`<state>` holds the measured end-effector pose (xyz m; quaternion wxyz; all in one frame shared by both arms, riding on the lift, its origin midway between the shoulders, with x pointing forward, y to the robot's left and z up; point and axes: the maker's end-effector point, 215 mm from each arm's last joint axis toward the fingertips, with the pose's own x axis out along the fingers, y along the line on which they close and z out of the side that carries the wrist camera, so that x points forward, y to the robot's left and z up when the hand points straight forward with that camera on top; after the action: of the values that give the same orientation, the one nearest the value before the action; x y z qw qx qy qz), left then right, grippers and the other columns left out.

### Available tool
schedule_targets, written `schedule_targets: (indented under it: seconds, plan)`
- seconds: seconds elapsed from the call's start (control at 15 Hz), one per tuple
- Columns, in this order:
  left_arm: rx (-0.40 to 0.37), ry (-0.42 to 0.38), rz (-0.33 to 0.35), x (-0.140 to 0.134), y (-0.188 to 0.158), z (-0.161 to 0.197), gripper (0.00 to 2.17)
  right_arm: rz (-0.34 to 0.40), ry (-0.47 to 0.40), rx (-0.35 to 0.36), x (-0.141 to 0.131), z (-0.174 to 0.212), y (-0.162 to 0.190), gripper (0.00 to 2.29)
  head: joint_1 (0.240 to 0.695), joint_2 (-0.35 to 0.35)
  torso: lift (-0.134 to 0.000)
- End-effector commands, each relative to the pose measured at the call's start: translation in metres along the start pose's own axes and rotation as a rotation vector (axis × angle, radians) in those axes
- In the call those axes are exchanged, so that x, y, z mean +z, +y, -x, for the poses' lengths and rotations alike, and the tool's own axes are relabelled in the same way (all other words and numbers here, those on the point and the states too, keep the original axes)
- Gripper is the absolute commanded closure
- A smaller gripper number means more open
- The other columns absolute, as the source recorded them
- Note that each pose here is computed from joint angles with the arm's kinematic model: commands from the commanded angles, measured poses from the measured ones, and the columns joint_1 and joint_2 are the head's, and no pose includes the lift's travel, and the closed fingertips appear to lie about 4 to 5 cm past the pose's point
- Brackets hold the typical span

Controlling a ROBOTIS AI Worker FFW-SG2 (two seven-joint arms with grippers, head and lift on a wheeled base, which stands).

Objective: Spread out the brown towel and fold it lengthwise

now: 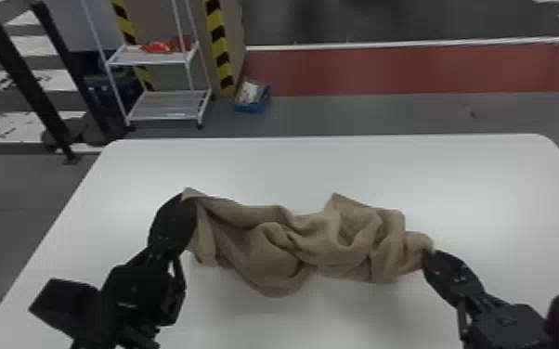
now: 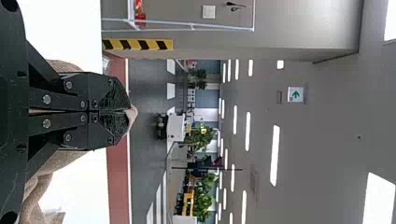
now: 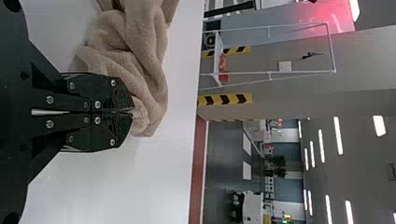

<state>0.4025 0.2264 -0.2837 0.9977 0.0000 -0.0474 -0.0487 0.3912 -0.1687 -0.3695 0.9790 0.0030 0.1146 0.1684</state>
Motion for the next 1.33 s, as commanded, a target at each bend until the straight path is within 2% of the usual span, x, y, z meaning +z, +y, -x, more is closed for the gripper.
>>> schedule_targets:
  seconds: [0.0, 0.2, 0.4, 0.53, 0.73, 0.8, 0.93, 1.07, 1.2, 1.27]
  plan:
    - [0.011, -0.011, -0.01, 0.008, 0.007, 0.001, 1.98, -0.004, -0.058, -0.04, 0.037, 0.018, -0.024, 1.65, 0.695, 0.092, -0.124]
    - [0.039, 0.005, -0.029, 0.017, 0.021, 0.006, 1.98, -0.007, -0.083, -0.117, 0.07, 0.041, -0.072, 1.65, 0.695, 0.052, -0.124]
    - [0.051, 0.103, -0.03, 0.004, 0.028, 0.012, 1.98, -0.01, -0.111, -0.158, 0.099, 0.069, -0.106, 1.65, 0.695, -0.005, -0.124]
    - [0.039, 0.136, -0.006, 0.002, 0.029, 0.016, 1.98, -0.018, -0.136, -0.161, 0.115, 0.088, -0.123, 1.65, 0.695, -0.03, -0.124]
    - [0.023, 0.12, 0.054, 0.012, 0.038, 0.018, 1.98, -0.03, -0.169, -0.172, 0.136, 0.093, -0.137, 1.65, 0.695, -0.081, -0.124]
    - [0.021, 0.113, 0.061, 0.014, 0.037, 0.016, 1.98, -0.053, -0.133, -0.191, 0.131, 0.078, -0.15, 1.65, 0.695, -0.086, -0.124]
    - [0.007, 0.102, 0.08, 0.011, 0.032, 0.006, 1.98, -0.136, -0.01, -0.239, 0.09, 0.026, -0.186, 1.65, 0.695, -0.091, -0.124]
    - [0.005, 0.123, 0.085, -0.006, 0.03, -0.001, 1.98, -0.115, 0.065, -0.243, 0.054, -0.018, -0.186, 1.65, 0.695, -0.118, -0.124]
    - [0.027, 0.141, 0.088, -0.022, 0.038, -0.008, 1.98, -0.085, 0.061, -0.26, 0.046, -0.04, -0.187, 1.65, 0.695, -0.113, -0.124]
    - [0.037, 0.136, 0.088, -0.023, 0.044, -0.015, 1.98, -0.083, 0.051, -0.27, 0.052, -0.047, -0.191, 1.65, 0.695, -0.106, -0.124]
